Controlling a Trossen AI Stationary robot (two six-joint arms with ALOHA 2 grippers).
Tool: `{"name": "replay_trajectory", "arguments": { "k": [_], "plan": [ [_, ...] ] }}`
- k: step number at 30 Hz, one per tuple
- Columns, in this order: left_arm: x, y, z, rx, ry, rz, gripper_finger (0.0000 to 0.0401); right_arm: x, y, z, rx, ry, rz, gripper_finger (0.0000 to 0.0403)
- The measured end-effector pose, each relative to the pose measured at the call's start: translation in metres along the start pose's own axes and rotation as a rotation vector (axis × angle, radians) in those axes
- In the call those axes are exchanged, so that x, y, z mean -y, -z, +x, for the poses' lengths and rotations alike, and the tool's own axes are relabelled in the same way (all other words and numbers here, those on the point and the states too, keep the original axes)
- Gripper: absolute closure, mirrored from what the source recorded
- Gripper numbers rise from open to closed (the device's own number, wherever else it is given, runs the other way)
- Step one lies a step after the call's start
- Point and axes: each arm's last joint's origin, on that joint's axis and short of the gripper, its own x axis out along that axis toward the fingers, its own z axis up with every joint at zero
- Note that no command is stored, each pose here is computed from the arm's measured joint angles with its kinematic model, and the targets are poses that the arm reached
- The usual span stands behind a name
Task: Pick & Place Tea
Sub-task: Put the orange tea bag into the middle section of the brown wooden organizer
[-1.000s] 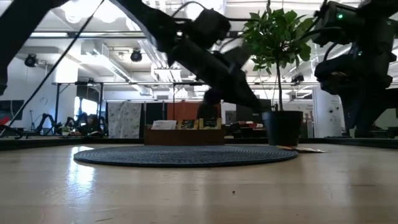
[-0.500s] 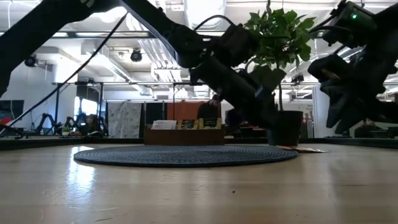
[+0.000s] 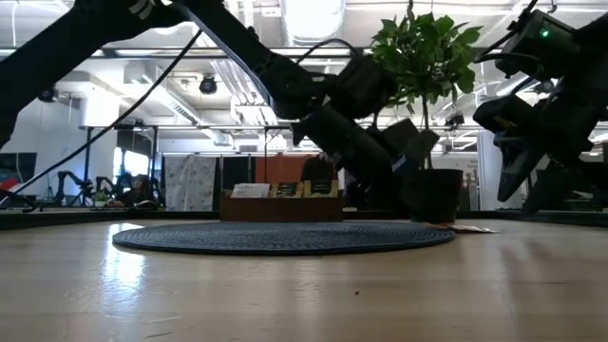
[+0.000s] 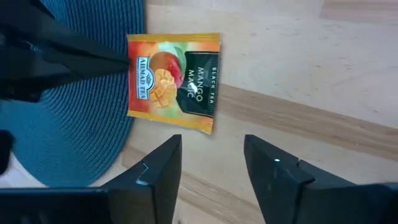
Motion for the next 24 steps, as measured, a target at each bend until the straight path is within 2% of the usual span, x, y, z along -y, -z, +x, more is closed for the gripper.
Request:
{"name": "replay_trajectory", "arguments": {
  "k": [13,18,24],
  "plan": [
    [-0.005,0.014,0.013,-0.023,-0.002,-0.033,0.0401,-0.003,-0.001,0.002,0.024,-0.023,0.045,0.0225],
    [-0.005,0.015,0.013,-0.032,0.001,-0.028,0.0401,0.006,0.001,0.014,0.019,0.004,0.057,0.0225],
    [-0.005,0.016,0.013,-0.040,0.005,-0.028,0.0401,0.005,0.002,0.025,0.033,-0.050,0.069,0.0225]
  ]
}}
